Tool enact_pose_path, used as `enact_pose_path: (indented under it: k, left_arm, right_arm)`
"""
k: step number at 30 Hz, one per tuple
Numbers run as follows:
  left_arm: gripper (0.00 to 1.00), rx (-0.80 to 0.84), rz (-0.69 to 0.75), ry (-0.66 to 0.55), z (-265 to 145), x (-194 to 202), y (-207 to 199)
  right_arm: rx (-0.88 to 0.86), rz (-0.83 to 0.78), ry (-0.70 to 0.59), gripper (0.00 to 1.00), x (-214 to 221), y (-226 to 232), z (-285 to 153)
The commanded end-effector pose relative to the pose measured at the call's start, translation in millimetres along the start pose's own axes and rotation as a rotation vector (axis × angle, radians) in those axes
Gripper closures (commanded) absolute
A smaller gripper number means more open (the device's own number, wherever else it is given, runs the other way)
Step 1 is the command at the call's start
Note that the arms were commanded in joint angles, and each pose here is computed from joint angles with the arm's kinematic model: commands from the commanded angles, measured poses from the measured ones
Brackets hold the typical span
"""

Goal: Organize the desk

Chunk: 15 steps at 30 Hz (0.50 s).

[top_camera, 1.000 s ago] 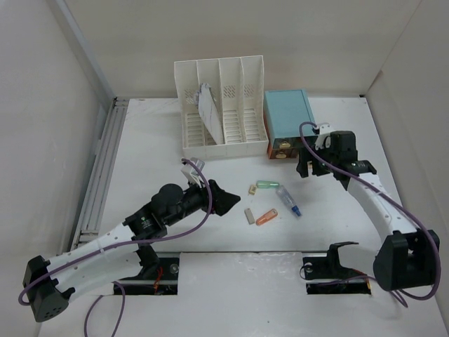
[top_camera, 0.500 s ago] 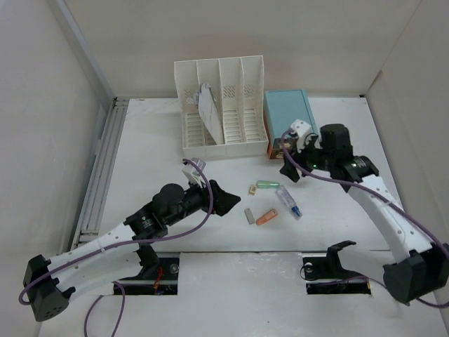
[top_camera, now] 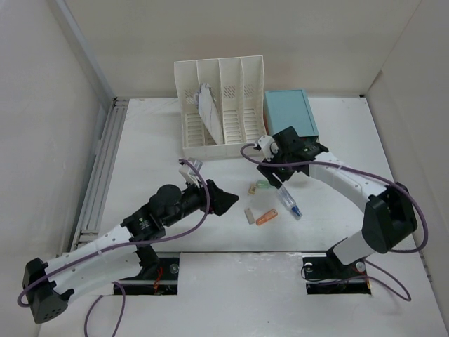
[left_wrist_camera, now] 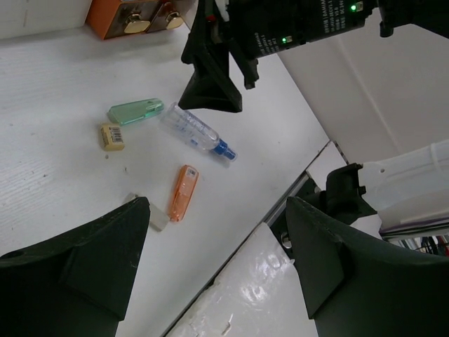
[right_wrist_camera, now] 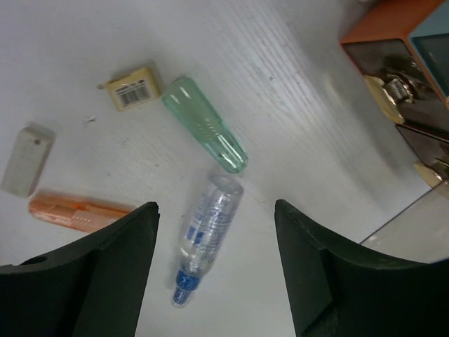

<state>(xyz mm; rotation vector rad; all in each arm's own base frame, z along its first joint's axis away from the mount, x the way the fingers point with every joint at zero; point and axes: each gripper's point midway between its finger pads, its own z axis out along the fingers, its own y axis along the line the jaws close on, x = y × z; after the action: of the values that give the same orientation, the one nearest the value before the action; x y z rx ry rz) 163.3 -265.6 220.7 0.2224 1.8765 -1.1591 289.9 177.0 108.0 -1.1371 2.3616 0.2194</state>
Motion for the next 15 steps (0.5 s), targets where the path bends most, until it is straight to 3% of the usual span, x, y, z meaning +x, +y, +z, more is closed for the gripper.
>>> enact_pose_path:
  k: [1, 9, 15]
  left_arm:
    - [0.24, 0.042, 0.014, -0.063, -4.9, -21.0, -16.0]
    - [0.24, 0.037, 0.015, -0.056, -8.3, -17.7, -13.2]
    - [0.24, 0.030, 0.023, -0.077, -13.5, -22.4, -12.4]
  right_arm:
    - [0.158, 0.019, 0.052, 0.27, -3.5, -24.5, -4.3]
    - [0.180, 0.049, 0.237, 0.27, 23.6, -29.4, 8.1]
    - [0.145, 0.021, 0.286, 0.28, 29.0, -19.0, 3.6]
